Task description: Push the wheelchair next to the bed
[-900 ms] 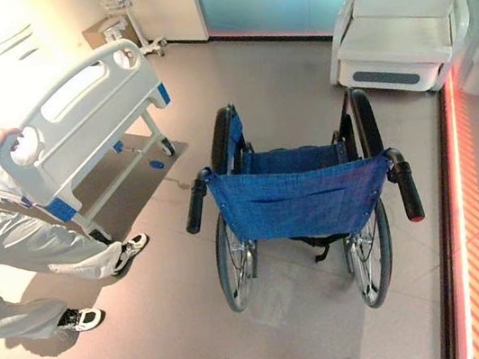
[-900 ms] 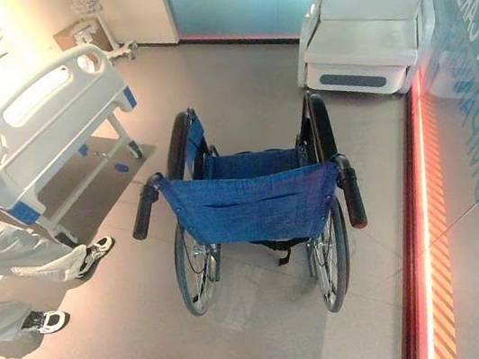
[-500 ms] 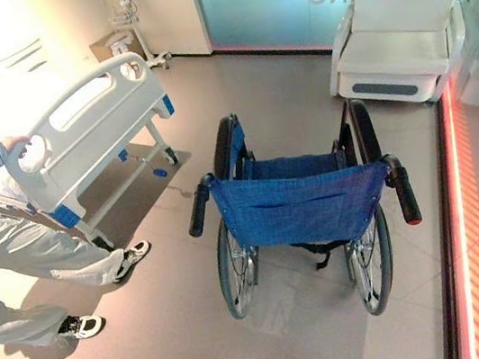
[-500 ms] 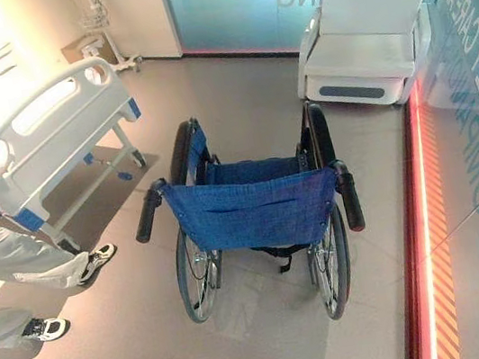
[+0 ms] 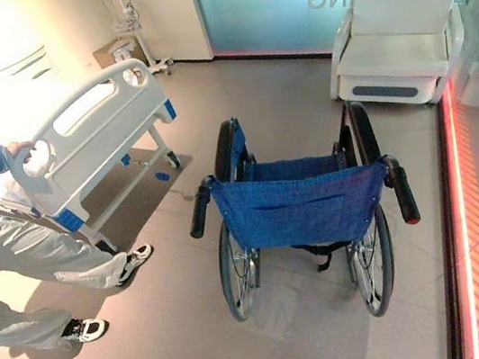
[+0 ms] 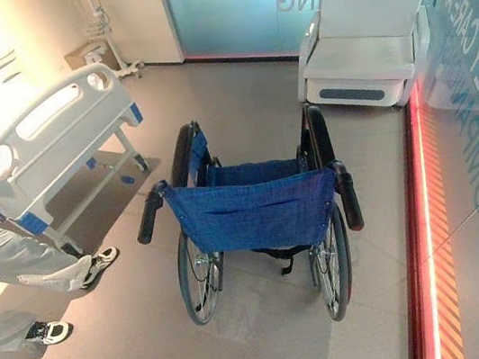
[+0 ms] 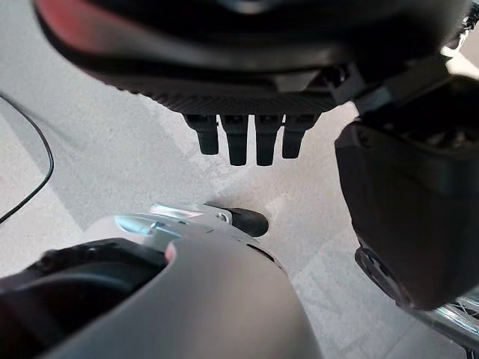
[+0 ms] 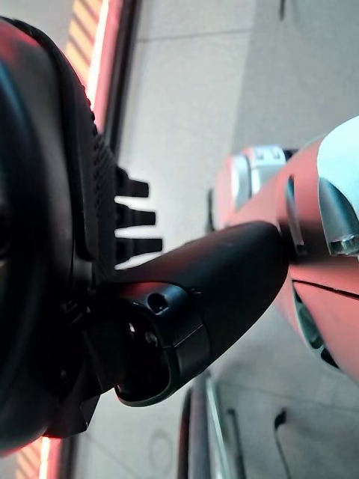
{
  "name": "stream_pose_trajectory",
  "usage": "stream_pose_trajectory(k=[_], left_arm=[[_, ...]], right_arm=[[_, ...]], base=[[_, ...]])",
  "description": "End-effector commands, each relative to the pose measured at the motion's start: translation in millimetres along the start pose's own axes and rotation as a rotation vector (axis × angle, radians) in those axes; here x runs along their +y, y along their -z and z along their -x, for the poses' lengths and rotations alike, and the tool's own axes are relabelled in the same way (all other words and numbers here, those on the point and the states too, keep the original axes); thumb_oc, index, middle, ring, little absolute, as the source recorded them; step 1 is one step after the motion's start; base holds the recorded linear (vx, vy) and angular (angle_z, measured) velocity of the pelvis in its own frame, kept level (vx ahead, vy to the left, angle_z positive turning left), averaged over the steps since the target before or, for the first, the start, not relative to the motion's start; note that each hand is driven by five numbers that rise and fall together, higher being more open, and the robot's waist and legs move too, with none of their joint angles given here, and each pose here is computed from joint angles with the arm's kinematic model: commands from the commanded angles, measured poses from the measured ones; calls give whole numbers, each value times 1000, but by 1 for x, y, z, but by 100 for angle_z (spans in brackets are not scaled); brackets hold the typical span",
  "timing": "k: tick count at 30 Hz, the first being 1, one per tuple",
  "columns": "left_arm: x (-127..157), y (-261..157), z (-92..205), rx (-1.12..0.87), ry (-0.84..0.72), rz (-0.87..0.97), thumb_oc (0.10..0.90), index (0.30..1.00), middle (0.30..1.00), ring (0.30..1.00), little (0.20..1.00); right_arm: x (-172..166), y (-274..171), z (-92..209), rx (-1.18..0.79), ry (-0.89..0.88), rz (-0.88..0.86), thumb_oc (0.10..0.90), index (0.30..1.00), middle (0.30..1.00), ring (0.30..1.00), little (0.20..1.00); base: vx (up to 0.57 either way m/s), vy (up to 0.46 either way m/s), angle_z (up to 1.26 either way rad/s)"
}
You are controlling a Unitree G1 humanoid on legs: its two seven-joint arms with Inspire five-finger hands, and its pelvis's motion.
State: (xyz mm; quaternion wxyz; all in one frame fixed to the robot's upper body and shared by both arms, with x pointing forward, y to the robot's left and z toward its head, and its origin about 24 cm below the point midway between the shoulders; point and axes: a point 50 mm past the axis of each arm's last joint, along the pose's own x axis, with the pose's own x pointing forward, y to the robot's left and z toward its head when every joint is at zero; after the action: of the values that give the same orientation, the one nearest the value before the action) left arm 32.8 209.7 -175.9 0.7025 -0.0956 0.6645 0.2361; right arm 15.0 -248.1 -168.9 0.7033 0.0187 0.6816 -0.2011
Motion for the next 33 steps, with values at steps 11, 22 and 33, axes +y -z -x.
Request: stream_pose_trajectory(k=[11,22,33], left_arm=[[44,-80,12,-253,-128,340,800,900,900,900,900],[79,-141,47,-514,-103,533,800,900,900,900,900],[82,-196,100,-817,23,594,800,900,900,900,900]], right_arm=[[-29,-89,21,-397,112,-497,800,900,900,900,900],[-75,-167,89,-838,192,-660,800,900,900,900,900],[-92,-220,184,-1294,135,-677,800,900,900,900,900]], base=[[0,0,0],[0,0,0],[0,0,0]])
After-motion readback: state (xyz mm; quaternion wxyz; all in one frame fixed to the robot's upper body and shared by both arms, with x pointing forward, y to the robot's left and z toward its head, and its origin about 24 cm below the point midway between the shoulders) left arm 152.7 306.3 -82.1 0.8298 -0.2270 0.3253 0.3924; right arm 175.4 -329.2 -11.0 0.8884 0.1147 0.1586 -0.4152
